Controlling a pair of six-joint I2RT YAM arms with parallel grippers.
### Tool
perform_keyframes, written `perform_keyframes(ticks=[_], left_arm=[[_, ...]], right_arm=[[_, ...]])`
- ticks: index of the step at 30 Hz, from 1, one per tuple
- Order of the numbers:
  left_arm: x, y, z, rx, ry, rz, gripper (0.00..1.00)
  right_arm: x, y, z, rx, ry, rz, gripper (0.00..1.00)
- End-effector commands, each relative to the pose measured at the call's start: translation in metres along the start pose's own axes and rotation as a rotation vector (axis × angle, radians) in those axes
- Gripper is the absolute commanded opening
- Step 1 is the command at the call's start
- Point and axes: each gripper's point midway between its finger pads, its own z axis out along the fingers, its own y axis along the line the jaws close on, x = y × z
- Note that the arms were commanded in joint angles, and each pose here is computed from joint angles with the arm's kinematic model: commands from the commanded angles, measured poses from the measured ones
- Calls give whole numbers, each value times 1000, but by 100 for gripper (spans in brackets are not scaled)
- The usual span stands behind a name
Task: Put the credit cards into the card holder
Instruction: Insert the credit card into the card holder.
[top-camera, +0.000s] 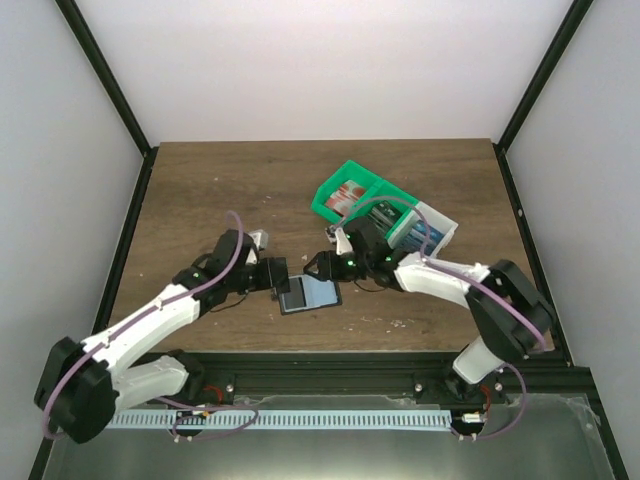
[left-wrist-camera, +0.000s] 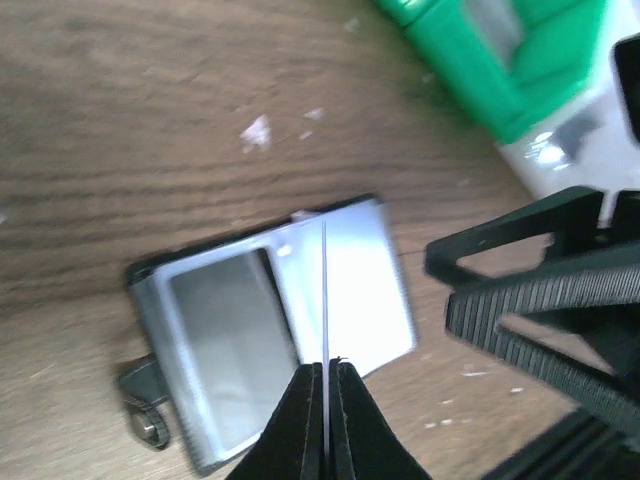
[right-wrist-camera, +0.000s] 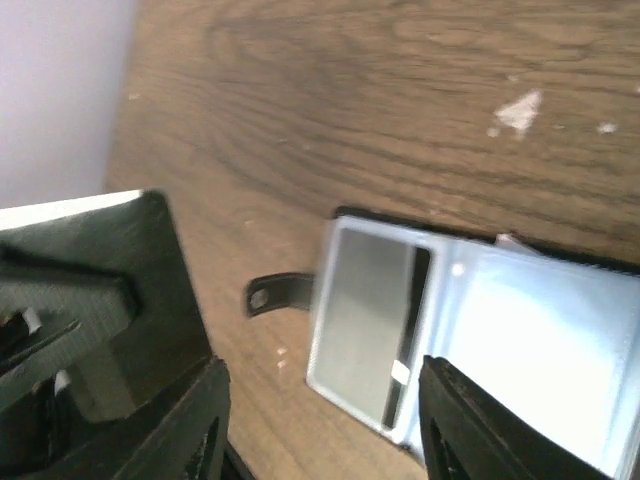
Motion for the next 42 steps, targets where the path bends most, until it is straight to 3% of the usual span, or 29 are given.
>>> perform_keyframes(ticks=[1,6,11,16,22,24,27,29,33,35,38,39,42], left_arm=[[-7,-40,-17,219,-64,0,0],[-8,-74,-37,430,-82,-10,0],[-4,-104,-60,626,-45,-58,0],[7,-128,-80,825,55,-140,0],[9,-130,-88,833,64,-156,0],[9,-129,-90,834,61,-163,5],[12,-126,-93,827,59,-181,23],[15,-122,-92,826,60,-196,25],[20,-114,-91,823,48,-233,12],[21,-110,-90,821,40,-247,1],[23,-108,-91,824,26,-241,0],[22,-107,-90,814,17,-238,0],[20,-97,-82,755,-15,-240,0]], right_arm=[[6,32,-27,-163,-48,-155,56],[28,79,-64,-461,-48,-206,68],[36,98,-85,-602,-54,-157,67],[34,115,-95,-688,-52,-140,46],[30,127,-112,-742,-100,-120,4],[28,125,-113,-718,-115,-104,1],[25,120,-112,-683,-133,-87,1],[24,120,-114,-676,-143,-84,1],[25,120,-115,-674,-134,-81,0],[27,121,-116,-681,-119,-83,1],[30,121,-116,-685,-104,-84,1],[30,118,-115,-678,-104,-78,3],[27,105,-110,-615,-117,-55,42]])
